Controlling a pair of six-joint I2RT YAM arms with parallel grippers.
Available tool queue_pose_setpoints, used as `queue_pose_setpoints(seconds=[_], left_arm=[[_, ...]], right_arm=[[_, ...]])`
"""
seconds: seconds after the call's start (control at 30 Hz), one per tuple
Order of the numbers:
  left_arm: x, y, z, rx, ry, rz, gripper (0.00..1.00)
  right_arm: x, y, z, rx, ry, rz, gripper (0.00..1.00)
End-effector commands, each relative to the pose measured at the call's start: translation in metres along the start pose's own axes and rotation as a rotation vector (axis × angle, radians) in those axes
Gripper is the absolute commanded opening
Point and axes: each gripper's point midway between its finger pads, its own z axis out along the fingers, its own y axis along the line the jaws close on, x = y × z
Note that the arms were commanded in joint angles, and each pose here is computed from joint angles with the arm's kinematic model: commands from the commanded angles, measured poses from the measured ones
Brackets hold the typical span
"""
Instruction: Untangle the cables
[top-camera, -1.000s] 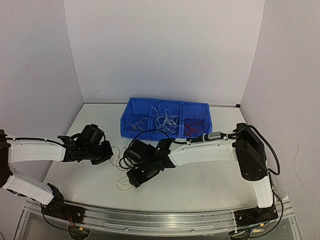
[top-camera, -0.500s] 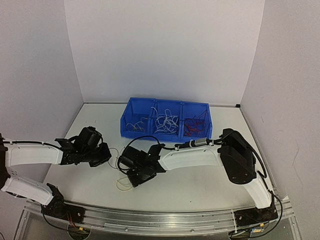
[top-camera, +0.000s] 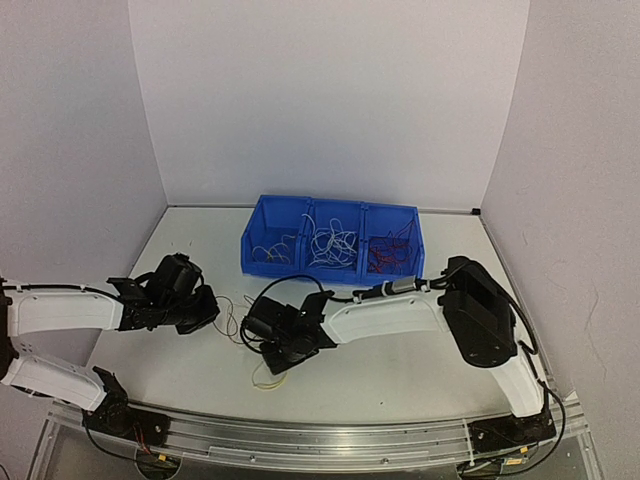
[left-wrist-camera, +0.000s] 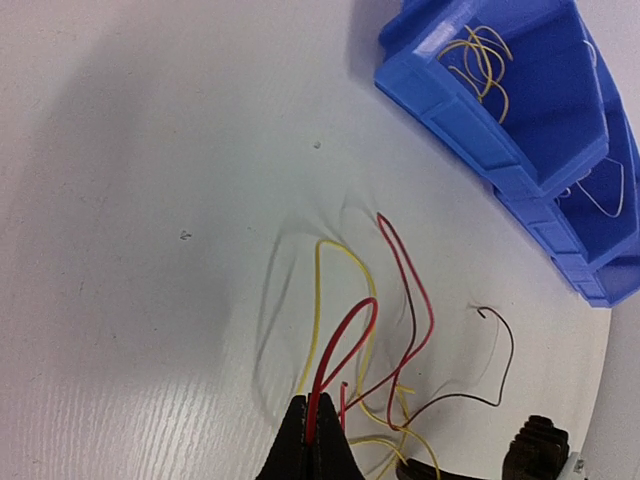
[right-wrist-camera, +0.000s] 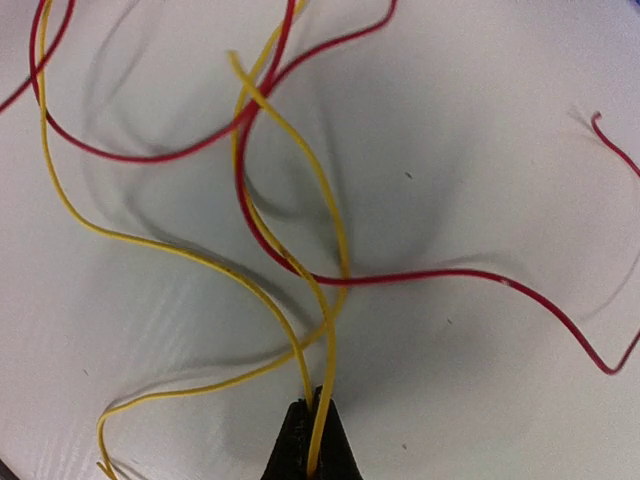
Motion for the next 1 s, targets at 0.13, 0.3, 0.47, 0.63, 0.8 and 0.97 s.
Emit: queue_pose_setpoints(seconds=[0.13,0.3,0.47,0.63,0.8,0.97], left_arm=[[-0.013,0.052,-0.004,-0.347,-0.070,-0.104,0.00],[-0.031,0.073,-0.015,-0.503,-0.124,-0.123,0.00],[-0.054,0.091,-0.027,-0.554,-0.151,-0.156,0.00],[-0.069,0.114,-0.048,-0.597,-0.192,-0.208,0.00],[-0.078,0.128,-0.065,-0.615,-0.226,-0.250,0.00],[-0.082,0.109,-0.055,-0.482,-0.201,-0.184,0.00]], right_arm=[[0.002,-0.091,-0.089,0.177,-0.091,-0.025,0.00],[0.020,-0.215,-0.131,0.363,-0.078,0.151,0.00],[0.018,-0.320,-0.198,0.607,-0.165,0.262,0.00],[0.023,-0.384,-0.258,0.777,-0.227,0.352,0.00],[0.041,-0.432,-0.306,0.886,-0.266,0.468,0.00],[0.027,-0.414,-0.304,0.677,-0.285,0.457,0.00]])
